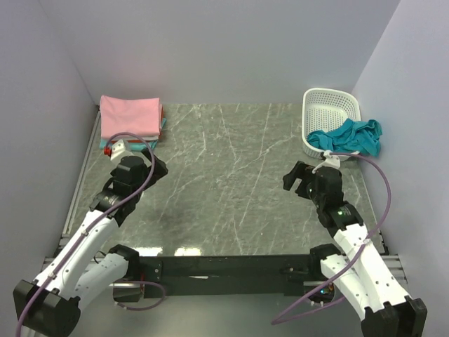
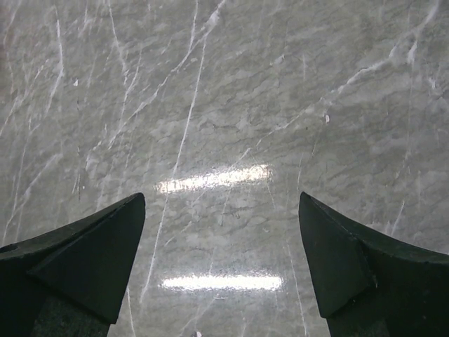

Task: Fold and stack the t-shirts
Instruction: Reset both grippers

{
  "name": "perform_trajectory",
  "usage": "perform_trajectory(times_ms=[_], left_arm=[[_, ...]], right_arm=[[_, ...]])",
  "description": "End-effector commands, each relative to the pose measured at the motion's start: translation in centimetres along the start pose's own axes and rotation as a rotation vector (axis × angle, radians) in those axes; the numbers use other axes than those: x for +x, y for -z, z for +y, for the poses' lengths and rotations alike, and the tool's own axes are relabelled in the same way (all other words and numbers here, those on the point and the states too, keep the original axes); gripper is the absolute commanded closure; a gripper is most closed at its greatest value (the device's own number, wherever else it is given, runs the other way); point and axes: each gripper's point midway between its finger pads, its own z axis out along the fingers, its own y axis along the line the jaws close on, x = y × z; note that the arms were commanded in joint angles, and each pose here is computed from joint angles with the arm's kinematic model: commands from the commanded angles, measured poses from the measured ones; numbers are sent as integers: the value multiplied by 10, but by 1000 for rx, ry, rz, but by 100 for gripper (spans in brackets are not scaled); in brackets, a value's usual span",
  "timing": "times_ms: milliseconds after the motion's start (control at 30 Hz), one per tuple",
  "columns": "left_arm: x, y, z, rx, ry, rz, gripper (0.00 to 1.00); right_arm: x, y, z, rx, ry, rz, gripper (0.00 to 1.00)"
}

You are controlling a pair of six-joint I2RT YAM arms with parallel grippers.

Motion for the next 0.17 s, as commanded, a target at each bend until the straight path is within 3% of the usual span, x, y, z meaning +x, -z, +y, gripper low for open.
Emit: perform_trajectory(times_ms=[0,133], left_arm=[[-5,3,-4,32,11,-29,1],[-8,5,-5,36,15,-45,1]], right_arm=[[-15,2,4,-16,-9,-71,4],[-19,4,1,-1,-17,-97,4]])
